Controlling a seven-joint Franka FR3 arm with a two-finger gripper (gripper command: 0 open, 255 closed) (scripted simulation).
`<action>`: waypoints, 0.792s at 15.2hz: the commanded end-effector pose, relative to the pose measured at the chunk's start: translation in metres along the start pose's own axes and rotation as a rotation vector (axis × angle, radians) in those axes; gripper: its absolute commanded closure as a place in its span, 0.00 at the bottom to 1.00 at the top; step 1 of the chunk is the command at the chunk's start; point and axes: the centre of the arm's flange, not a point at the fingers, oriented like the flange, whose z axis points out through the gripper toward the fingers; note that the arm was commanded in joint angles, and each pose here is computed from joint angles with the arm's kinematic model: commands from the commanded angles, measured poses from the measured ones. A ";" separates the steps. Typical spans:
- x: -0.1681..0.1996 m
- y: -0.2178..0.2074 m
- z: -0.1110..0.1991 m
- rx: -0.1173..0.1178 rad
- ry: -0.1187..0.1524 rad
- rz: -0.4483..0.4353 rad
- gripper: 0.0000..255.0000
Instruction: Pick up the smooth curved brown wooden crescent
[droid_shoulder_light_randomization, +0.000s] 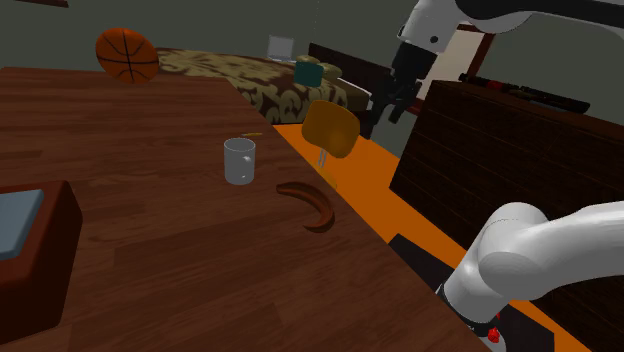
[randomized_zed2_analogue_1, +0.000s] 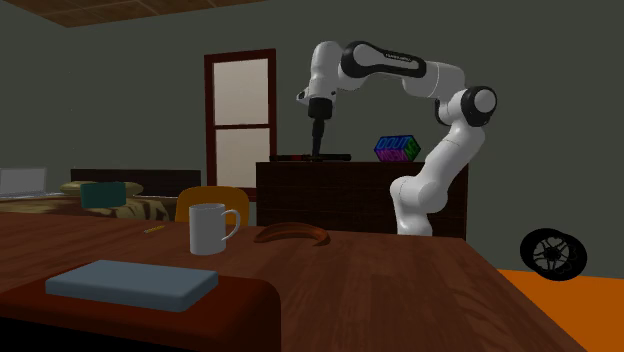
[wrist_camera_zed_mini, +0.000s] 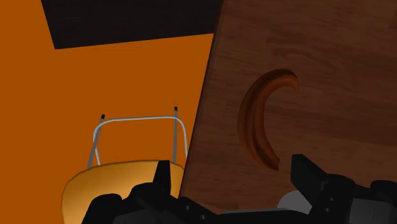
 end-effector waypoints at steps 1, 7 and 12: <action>0.000 0.000 0.000 0.000 0.000 0.000 0.00; 0.018 -0.051 0.069 -0.086 -0.024 0.027 0.00; 0.033 -0.089 0.130 -0.158 -0.044 0.050 0.00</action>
